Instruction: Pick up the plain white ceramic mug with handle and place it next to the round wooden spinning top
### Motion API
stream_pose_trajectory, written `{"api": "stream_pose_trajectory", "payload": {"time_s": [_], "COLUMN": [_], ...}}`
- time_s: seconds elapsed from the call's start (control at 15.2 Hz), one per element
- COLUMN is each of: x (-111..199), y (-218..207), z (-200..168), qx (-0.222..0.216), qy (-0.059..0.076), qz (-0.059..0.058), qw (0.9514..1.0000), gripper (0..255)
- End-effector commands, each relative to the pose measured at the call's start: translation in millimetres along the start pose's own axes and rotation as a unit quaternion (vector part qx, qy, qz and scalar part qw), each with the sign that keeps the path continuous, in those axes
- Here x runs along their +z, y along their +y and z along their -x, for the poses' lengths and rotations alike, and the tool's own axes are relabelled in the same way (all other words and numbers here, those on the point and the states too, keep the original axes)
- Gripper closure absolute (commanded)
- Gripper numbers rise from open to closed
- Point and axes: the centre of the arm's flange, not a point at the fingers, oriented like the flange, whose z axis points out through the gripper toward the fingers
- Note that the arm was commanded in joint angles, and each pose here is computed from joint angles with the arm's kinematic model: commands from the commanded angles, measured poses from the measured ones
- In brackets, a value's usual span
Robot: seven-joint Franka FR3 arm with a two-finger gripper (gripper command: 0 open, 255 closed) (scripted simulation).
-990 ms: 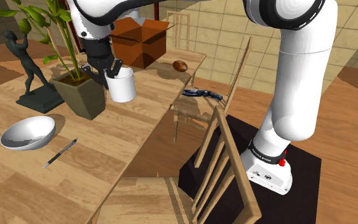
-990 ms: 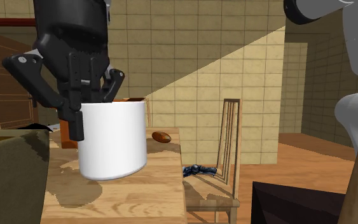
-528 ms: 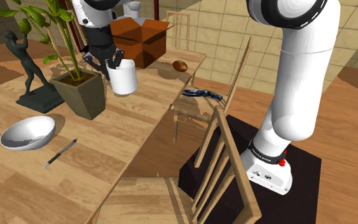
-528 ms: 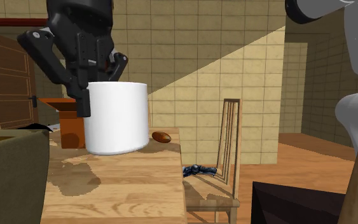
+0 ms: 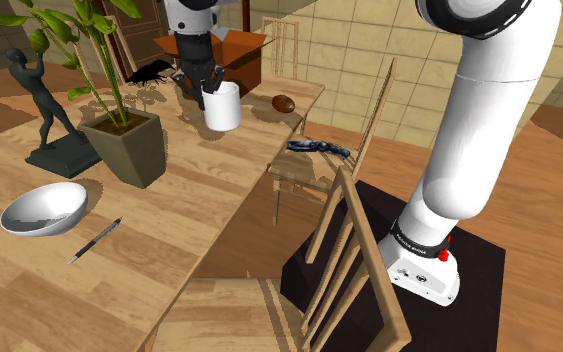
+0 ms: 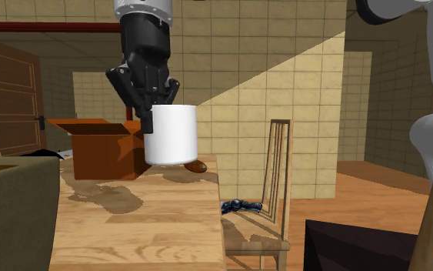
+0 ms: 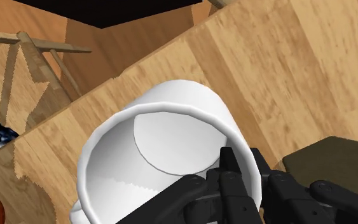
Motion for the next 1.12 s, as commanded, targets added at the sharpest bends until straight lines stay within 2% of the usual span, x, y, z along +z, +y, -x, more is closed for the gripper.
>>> {"api": "stream_pose_trajectory", "payload": {"time_s": [0.0, 1.06], "x": [-2, -2], "y": [24, 220], "z": [-11, -91], "qx": [-0.001, -0.001], "qy": [0.0, 0.0], "qz": [0.0, 0.0], "qw": [1.0, 1.0], "gripper": [255, 255]}}
